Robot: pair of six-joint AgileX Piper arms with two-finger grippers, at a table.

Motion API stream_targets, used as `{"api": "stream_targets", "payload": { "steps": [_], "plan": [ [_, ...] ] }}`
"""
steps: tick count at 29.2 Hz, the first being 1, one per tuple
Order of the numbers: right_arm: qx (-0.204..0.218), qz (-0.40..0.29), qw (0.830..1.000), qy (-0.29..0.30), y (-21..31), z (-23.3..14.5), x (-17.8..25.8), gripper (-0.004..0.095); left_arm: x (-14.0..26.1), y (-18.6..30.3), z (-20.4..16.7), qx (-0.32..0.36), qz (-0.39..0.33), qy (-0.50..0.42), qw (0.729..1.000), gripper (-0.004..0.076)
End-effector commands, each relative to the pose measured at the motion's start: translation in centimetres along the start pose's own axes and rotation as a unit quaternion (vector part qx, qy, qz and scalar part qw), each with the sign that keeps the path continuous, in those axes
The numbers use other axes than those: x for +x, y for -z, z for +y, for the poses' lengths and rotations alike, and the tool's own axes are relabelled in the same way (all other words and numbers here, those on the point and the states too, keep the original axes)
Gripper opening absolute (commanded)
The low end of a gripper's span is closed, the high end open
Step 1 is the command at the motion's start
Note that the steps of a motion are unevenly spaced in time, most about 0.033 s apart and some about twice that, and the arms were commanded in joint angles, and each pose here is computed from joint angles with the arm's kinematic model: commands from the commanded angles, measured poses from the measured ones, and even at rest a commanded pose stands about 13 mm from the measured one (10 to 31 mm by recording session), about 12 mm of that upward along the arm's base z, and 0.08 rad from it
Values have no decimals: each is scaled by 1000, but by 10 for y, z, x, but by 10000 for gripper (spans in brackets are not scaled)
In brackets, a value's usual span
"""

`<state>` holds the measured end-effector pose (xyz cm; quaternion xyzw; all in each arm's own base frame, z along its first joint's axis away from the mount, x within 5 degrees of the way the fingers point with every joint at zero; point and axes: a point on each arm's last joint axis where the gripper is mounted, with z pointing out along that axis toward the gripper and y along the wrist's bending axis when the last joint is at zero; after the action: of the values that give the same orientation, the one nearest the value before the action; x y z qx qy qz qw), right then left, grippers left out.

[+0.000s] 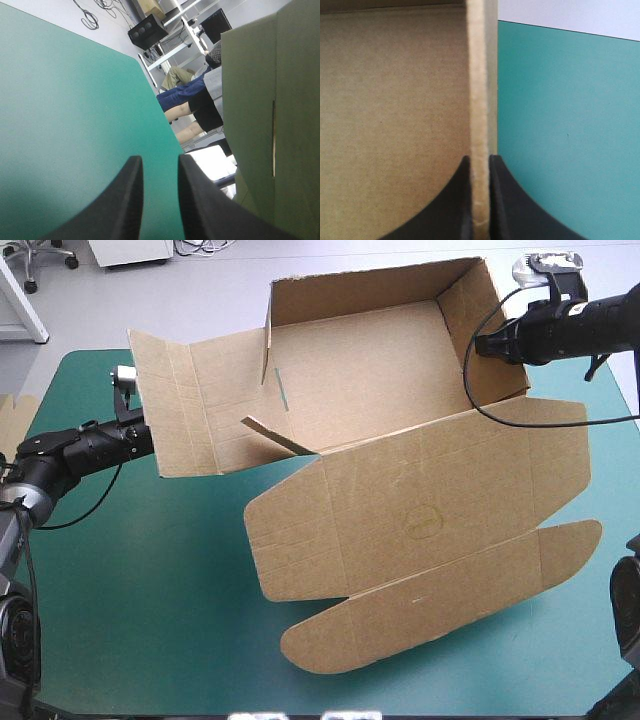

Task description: Fold the box

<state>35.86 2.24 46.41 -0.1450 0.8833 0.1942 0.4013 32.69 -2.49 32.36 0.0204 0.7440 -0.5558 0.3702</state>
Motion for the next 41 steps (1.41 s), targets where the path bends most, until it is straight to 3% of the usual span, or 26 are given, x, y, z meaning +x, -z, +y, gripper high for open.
{"api": "stream_targets", "payload": {
  "steps": [1,12,22,33,37,41],
  "plan": [
    [-2,-65,998,-2,24,13,-12,-3,-5,1,-39,97,-8,-6,995,177],
    [14,-44,999,-6,10,1,-10,-3,1,-38,-92,182,35,-38,982,177],
    [31,-38,999,-2,8,-3,-9,-3,-18,-39,-133,227,25,-59,972,177],
    [59,-30,998,7,9,-8,-7,-3,-26,-37,-143,233,18,-63,970,177],
    [89,-26,996,16,9,-13,-7,-4,-29,-35,-149,237,18,-65,969,177],
    [71,-35,997,8,9,-10,-8,-3,-29,-38,-161,248,19,-79,965,177]
  ]
}}
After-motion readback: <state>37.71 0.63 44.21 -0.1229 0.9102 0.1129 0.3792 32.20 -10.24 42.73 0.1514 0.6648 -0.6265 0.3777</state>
